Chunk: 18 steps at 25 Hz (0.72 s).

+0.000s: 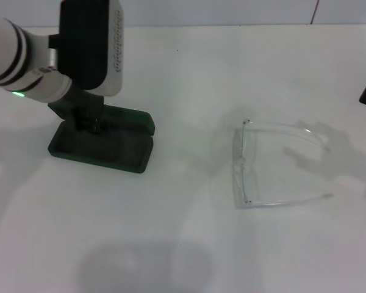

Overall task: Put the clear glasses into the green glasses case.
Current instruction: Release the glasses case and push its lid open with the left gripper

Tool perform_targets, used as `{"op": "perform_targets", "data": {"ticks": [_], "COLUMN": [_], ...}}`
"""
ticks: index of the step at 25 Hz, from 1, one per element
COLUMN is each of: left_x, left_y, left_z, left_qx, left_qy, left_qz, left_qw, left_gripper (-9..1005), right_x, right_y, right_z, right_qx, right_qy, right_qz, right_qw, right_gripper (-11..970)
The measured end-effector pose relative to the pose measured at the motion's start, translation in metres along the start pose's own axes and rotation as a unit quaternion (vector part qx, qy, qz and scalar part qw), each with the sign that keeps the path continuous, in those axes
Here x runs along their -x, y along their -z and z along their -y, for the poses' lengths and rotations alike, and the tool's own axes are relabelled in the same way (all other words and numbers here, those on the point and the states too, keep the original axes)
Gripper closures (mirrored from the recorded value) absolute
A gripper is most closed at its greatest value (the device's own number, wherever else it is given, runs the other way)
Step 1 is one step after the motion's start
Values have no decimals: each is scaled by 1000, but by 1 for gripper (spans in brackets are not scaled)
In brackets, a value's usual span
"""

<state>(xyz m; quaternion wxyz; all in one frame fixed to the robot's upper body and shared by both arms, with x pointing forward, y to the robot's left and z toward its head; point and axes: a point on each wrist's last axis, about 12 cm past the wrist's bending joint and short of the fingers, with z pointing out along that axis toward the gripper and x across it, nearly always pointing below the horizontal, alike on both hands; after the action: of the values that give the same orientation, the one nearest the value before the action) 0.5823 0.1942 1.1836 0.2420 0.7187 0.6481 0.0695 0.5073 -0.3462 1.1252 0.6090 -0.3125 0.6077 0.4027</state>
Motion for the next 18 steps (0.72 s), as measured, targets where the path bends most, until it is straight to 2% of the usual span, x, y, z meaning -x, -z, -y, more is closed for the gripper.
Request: {"op": "perform_targets", "data": {"ticks": [4, 11, 18], "left_x": [3, 7, 6], "left_y": [-12, -20, -20], "left_z": [-5, -7, -7], "left_qx": [-14, -28, -30], "left_qy": [-5, -9, -8], "left_qz": [-9, -13, -16], "left_qw": [1000, 999, 999], "left_gripper": [360, 371, 478], "right_x": [-3, -3, -2], "right_y": [1, 8, 11], "right_z": [-2, -3, -4], "right_qx": [0, -6, -7], "right_qy": [-2, 1, 3], "right_qz": [7, 22, 25], "right_qw": [1000, 1000, 1000], "right_gripper": [256, 259, 263]}}
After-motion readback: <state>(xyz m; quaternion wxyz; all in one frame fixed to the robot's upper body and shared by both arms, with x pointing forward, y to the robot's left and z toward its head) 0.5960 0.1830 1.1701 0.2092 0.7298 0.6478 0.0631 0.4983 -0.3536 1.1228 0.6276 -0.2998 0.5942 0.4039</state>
